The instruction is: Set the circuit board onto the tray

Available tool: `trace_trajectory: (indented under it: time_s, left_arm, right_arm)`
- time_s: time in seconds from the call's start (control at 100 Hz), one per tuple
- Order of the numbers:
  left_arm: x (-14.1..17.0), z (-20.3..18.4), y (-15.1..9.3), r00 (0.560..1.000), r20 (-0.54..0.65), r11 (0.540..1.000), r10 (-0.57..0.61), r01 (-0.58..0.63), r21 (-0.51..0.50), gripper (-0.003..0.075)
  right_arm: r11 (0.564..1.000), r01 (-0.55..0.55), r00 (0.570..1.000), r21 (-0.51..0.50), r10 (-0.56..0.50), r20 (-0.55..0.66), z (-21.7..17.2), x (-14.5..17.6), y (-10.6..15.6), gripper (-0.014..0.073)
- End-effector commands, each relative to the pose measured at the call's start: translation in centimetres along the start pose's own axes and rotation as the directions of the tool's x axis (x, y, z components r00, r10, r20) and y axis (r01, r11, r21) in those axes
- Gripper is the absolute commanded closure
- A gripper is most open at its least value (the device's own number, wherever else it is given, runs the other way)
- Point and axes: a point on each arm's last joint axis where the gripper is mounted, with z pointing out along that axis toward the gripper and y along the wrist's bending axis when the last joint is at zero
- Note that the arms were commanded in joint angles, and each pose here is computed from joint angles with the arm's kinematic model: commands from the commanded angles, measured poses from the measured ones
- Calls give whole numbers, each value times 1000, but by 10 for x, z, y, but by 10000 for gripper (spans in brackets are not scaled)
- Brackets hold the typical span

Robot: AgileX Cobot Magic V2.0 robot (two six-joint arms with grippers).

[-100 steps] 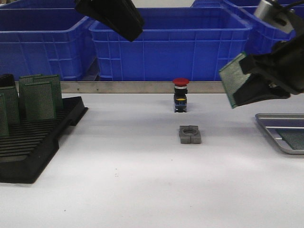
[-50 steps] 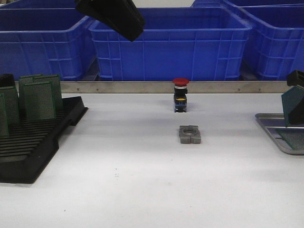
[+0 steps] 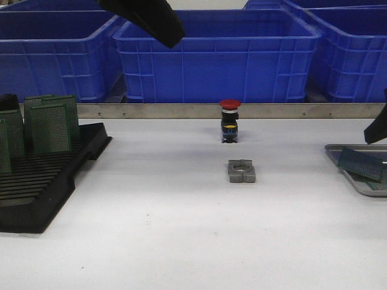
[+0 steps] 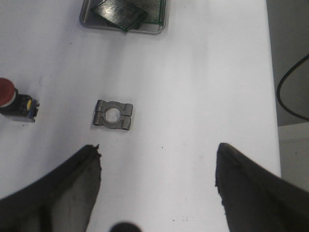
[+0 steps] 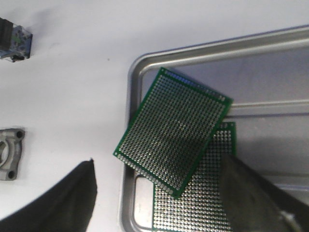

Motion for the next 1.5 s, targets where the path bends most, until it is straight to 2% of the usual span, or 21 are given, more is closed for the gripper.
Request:
trace_trajectory:
  time_s: [0.0,0.08,0.18,0.23,0.27,0.46,0.76,0.97,1.17,1.49]
  left_arm:
    - [-19,-30,-15,996,42,997,-78,79,-13,309]
    - [-16,-34,-14,989,2,988,-148,148,-52,413]
    - [-11,-40,-14,975,-59,971,-213,205,-120,601]
    - [-10,-45,-15,973,-79,968,-216,202,-152,688]
    - [-10,-49,-17,974,-90,967,-207,190,-169,743]
    - [-18,-68,-30,979,-58,962,-197,182,-205,741]
    - [-20,-86,-50,966,60,926,-252,259,-273,741]
    - [-2,-95,-75,927,263,846,-268,357,-396,741]
    - [23,-106,-109,845,482,748,-232,472,-467,741]
    - [81,-112,-167,767,629,613,-126,559,-558,741]
  right_arm:
    - [996,79,994,-37,-76,76,-25,-18,14,166]
    - [993,108,989,-56,-102,108,-37,-22,23,319]
    - [982,172,977,-76,-161,137,-54,-25,34,579]
    - [976,200,970,-89,-185,158,-64,-26,41,669]
    - [973,214,965,-91,-196,175,-70,-26,45,654]
    - [953,295,925,-70,-267,271,-98,-25,73,656]
    - [921,378,817,96,-380,434,-134,9,115,656]
    - [905,405,729,133,-407,551,-168,33,128,656]
    - [890,444,659,103,-402,636,-198,56,131,656]
    - [878,465,538,114,-383,750,-229,102,122,656]
